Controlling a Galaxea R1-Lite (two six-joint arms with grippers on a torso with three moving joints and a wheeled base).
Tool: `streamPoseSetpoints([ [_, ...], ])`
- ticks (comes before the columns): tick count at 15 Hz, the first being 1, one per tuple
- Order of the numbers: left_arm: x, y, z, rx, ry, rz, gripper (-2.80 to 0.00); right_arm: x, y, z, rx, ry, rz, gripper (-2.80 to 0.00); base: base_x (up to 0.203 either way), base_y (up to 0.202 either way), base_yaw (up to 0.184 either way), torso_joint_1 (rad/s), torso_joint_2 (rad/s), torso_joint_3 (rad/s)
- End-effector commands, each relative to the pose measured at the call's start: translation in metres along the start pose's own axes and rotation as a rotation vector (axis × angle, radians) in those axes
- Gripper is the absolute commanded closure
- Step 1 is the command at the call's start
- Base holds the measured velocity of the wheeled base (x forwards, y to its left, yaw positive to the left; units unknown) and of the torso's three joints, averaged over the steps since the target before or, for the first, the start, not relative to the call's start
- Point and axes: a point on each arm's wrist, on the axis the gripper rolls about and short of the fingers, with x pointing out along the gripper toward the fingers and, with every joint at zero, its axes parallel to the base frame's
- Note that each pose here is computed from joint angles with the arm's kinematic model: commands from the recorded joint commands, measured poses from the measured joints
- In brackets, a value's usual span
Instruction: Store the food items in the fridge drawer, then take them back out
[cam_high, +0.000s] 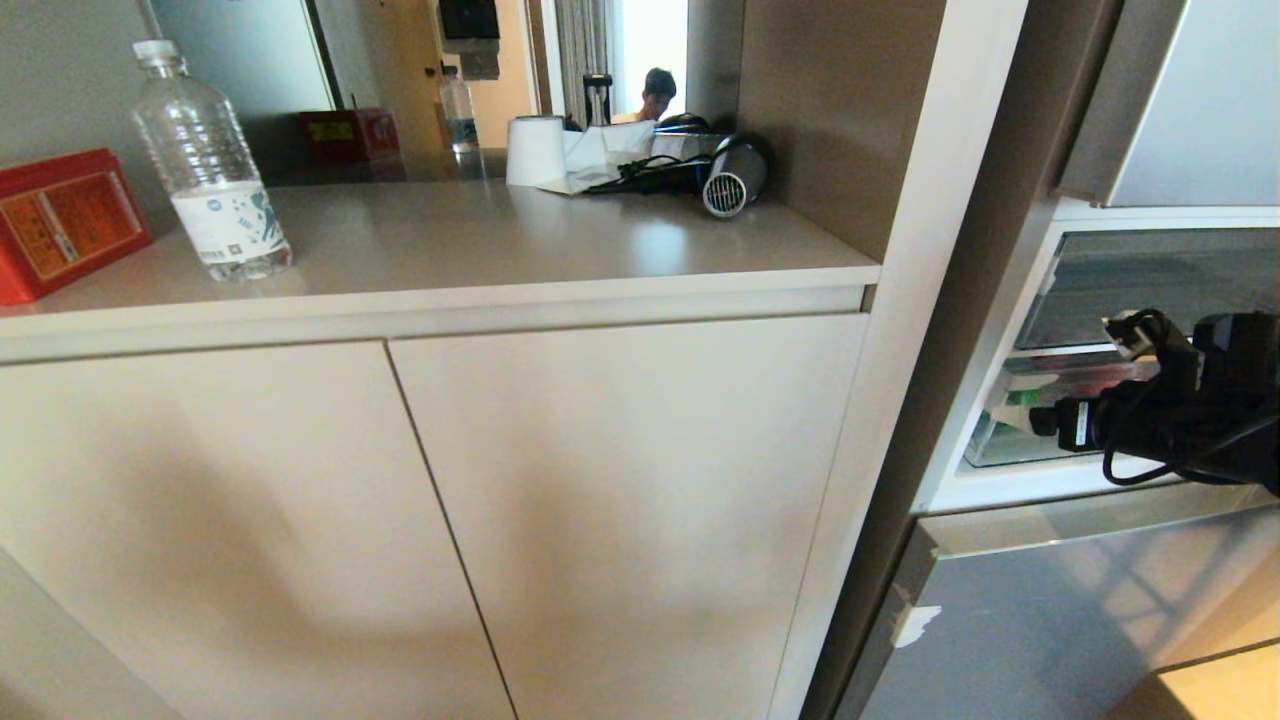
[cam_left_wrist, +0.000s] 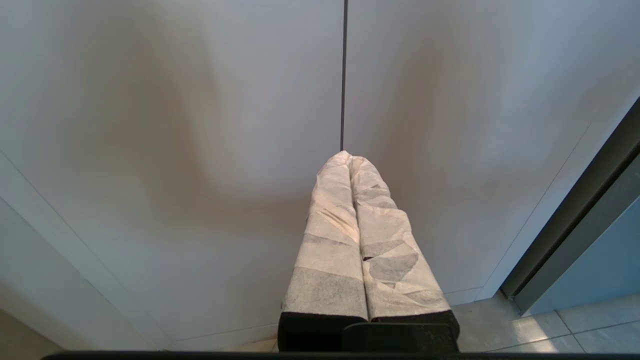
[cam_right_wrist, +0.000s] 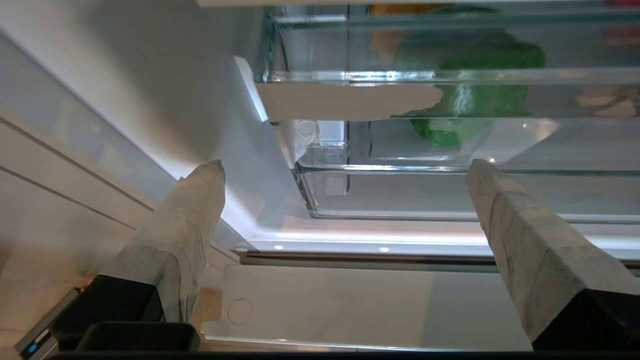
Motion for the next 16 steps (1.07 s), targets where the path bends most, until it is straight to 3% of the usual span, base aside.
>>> streamPoseSetpoints([
  [1,0.000,0.000,0.000,0.000,0.001,0.000,0.00,0.004,-0.001,-0.001,0.001,0.006,0.005,-2.80,0.000,0.000,0.000,0.000,0.00,0.000],
  [16,0.000,0.000,0.000,0.000,0.002,0.000,0.00,0.022,-0.003,-0.002,-0.026,0.004,-0.002,-2.80,0.000,0.000,0.000,0.000,0.00,0.000],
])
